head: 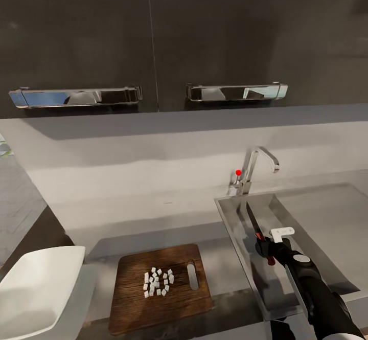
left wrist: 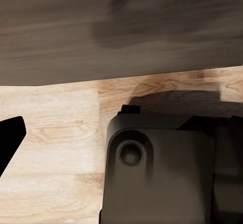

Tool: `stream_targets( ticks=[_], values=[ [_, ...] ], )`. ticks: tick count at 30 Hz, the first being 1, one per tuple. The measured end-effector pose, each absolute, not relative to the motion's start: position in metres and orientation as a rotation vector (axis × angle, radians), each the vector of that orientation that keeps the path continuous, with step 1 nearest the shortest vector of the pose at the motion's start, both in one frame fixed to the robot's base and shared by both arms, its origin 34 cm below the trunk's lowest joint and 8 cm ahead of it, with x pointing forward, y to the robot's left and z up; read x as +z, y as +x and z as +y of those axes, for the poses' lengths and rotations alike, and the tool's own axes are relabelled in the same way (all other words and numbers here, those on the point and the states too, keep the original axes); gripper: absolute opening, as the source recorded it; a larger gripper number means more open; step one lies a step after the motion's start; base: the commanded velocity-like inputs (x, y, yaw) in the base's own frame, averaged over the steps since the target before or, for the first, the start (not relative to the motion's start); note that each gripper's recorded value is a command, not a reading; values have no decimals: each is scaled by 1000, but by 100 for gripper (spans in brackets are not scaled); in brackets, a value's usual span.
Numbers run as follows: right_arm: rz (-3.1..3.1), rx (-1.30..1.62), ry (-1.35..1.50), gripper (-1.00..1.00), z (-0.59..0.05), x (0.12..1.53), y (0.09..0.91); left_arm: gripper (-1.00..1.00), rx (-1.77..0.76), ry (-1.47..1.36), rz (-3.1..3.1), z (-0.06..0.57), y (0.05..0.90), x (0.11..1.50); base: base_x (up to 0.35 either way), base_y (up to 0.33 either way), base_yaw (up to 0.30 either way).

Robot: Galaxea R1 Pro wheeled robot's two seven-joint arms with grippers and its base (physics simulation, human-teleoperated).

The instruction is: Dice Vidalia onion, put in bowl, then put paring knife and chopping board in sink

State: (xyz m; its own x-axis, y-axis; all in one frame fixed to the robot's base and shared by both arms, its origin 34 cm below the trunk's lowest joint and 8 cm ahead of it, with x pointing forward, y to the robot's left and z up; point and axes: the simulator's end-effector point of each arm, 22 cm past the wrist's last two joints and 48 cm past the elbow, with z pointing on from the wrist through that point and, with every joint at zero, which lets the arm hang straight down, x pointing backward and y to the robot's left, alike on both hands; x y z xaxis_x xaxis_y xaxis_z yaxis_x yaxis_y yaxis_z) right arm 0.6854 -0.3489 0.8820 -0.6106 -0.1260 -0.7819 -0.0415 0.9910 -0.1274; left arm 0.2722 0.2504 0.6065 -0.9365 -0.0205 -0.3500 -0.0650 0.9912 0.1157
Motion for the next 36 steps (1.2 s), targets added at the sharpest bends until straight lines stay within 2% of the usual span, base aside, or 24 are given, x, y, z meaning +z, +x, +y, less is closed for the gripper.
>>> stream_targets(
  ticks=[22,29,36],
  values=[
    [2227,-120,-116,-100,-349,870,690,100,178,-62,2779,250,277,594,-2,0,0],
    [2229,-119,-116,-100,-349,869,690,100,180,-62,2779,251,277,594,-186,0,0],
    [2235,-117,-117,-100,-348,866,689,100,180,-62,2778,251,277,594,-33,0,0]
  ],
)
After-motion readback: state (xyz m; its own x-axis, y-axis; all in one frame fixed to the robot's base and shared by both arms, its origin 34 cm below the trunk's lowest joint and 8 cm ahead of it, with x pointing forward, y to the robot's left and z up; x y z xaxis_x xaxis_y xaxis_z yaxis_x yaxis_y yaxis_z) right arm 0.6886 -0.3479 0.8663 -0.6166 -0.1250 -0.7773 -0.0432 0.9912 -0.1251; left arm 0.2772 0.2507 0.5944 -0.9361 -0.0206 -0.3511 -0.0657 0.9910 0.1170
